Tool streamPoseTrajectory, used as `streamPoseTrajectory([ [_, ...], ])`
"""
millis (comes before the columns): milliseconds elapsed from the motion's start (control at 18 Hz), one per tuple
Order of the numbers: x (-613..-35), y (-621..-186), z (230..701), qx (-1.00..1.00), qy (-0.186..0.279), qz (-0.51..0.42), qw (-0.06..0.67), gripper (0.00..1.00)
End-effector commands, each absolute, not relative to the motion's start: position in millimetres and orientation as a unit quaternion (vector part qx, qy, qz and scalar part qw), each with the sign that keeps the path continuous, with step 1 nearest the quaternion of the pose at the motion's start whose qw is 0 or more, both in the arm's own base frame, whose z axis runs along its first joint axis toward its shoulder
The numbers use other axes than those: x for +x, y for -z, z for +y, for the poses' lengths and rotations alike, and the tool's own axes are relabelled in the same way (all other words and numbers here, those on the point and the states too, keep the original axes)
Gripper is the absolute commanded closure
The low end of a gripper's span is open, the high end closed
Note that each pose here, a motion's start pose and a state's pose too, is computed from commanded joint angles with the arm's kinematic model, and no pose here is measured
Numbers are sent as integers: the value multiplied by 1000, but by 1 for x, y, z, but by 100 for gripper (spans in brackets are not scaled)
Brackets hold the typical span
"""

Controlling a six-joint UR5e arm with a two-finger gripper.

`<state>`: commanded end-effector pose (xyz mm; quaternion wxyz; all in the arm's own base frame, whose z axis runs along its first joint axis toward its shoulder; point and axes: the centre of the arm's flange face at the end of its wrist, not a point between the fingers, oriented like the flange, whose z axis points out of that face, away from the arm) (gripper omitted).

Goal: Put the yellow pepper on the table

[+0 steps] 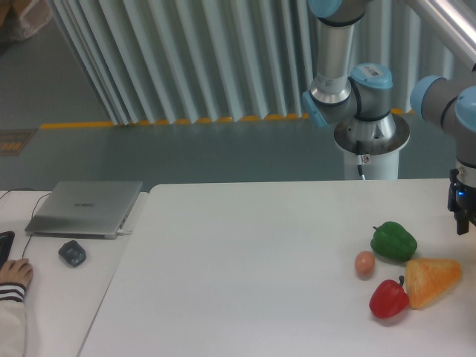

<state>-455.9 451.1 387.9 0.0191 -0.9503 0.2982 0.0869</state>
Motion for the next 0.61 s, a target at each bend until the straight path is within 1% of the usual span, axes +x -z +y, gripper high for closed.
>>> streamPoseTrajectory([
  [389, -454, -388, 453, -951, -85, 295, 27, 0],
  [611, -452, -380, 450, -951, -78, 297, 25, 0],
])
